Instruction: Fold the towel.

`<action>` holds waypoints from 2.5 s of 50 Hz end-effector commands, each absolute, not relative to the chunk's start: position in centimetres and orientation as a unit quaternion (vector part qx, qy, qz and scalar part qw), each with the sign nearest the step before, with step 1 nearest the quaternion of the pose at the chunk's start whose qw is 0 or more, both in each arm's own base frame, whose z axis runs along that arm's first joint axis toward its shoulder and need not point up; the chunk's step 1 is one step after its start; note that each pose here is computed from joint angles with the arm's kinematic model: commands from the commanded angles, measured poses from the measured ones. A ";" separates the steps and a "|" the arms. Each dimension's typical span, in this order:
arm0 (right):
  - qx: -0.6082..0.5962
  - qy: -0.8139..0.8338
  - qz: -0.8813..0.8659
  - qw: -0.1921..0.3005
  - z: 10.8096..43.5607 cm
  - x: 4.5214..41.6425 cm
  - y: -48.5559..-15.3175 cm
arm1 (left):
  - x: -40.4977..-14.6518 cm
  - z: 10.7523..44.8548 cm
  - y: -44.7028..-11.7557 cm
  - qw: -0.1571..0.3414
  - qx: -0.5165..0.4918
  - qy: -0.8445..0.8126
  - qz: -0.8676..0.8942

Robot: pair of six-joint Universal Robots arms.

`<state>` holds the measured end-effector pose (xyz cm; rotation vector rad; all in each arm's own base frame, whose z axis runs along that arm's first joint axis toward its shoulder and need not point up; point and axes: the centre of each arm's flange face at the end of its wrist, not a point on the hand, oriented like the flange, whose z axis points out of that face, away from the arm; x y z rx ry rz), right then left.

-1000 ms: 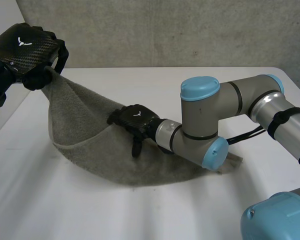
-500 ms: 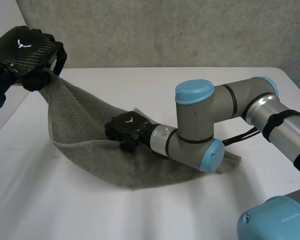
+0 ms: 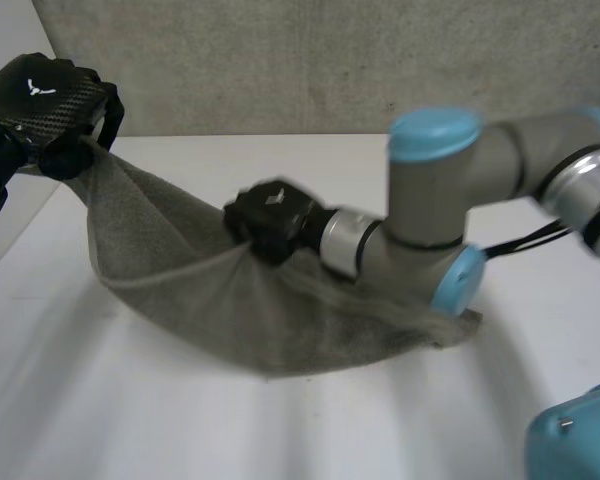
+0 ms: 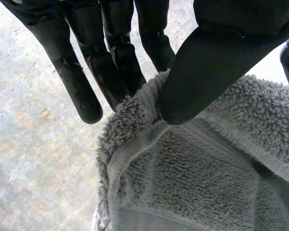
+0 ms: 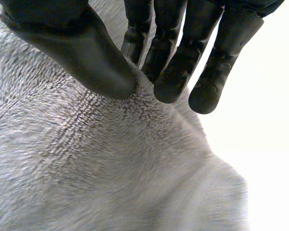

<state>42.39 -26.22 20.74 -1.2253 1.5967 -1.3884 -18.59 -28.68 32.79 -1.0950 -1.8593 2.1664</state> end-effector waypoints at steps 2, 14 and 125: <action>-0.403 0.583 -0.651 0.271 31.3 36.6 -30.3 | -17.9 33.8 -29.6 0.005 -0.326 -0.615 0.718; -0.355 0.541 -0.738 0.191 42.4 30.3 -26.1 | -19.9 39.6 -27.4 0.076 -0.247 -0.600 0.757; -0.596 0.580 -0.555 -0.004 21.0 28.1 -27.6 | -23.3 20.8 -27.1 0.047 -0.259 -0.775 0.575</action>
